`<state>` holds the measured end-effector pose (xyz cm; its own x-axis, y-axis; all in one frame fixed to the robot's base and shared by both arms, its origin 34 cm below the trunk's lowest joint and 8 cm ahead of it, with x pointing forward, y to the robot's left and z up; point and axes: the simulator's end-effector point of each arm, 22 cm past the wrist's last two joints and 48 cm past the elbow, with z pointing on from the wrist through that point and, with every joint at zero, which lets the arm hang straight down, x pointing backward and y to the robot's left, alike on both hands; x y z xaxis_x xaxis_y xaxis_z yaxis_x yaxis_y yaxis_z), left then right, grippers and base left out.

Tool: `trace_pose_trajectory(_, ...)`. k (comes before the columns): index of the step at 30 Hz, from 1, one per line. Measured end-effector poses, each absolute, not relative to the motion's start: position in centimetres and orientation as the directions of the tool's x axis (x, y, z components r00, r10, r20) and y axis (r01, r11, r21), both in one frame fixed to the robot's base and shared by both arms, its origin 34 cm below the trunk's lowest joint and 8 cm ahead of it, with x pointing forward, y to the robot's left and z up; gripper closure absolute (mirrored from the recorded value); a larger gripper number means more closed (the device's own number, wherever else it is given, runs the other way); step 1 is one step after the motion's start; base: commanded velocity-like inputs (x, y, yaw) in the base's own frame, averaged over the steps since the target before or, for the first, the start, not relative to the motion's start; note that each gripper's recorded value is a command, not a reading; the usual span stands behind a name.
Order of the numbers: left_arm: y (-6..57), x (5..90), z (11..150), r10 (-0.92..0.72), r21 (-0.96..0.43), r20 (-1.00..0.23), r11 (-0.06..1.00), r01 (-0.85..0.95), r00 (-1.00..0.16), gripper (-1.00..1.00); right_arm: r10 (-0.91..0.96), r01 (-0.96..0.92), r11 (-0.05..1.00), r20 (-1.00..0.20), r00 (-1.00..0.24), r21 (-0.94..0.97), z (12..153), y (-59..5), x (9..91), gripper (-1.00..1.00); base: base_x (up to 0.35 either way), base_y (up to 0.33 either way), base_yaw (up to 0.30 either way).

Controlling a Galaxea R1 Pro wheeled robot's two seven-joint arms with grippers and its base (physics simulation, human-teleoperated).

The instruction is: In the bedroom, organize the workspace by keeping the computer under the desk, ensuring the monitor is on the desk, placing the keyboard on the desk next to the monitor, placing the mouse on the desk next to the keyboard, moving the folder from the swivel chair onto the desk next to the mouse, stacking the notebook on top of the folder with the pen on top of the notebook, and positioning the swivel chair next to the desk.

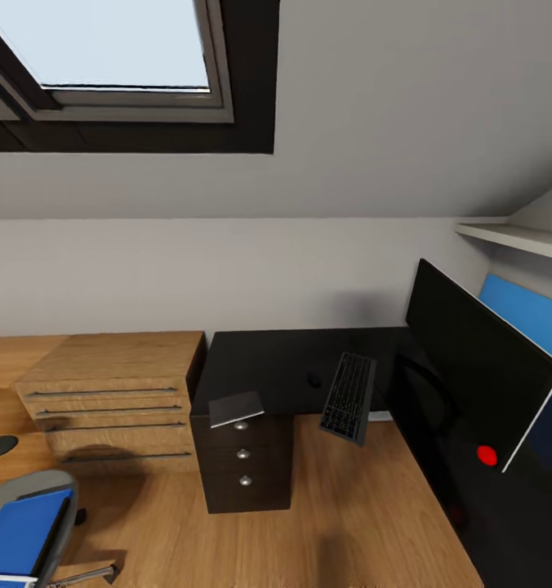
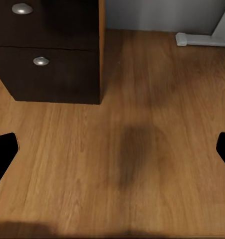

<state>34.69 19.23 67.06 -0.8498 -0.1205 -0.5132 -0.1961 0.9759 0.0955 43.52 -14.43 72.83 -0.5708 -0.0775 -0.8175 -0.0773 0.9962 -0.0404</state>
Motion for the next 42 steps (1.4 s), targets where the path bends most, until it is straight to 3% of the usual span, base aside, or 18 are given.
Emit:
trace_pose_trajectory(10, 19.2, 34.6, 67.1, -0.120, 0.095, -0.513, 0.976, -0.196, -0.850, -1.00, -0.076, -0.078, 0.996, -0.819, -0.569, -0.038, 72.9, -14.3, 43.5, -1.00, -0.018, 0.016, -0.002)
trace_pose_trajectory(18, 19.5, 34.6, 67.0, -0.121, 0.099, -0.513, 0.975, -0.198, -0.850, -1.00, 0.114, 0.142, 0.988, -0.926, -0.359, 0.067, 83.4, -18.6, 54.4, -1.00, 0.000, 0.000, 0.000)
trace_pose_trajectory(22, 19.5, 34.6, 67.0, -0.119, 0.099, -0.513, 0.975, -0.197, -0.850, -1.00, 0.222, 0.272, 0.956, -0.882, -0.416, 0.112, 88.7, -26.6, 58.4, -1.00, 0.000, 0.000, 0.000)
trace_pose_trajectory(28, 19.5, 34.6, 67.0, -0.120, 0.099, -0.513, 0.975, -0.198, -0.850, -1.00, 0.477, 0.437, 0.847, -0.794, -0.378, 0.301, 90.2, -34.1, 58.1, -1.00, 0.000, 0.000, 0.000)
trace_pose_trajectory(42, 19.5, 34.8, 67.2, -0.121, 0.098, -0.518, 0.975, -0.199, -0.847, -1.00, 0.544, 0.513, 0.796, -0.753, -0.370, 0.322, 88.3, -38.2, 56.2, -1.00, 0.000, 0.000, -0.133)
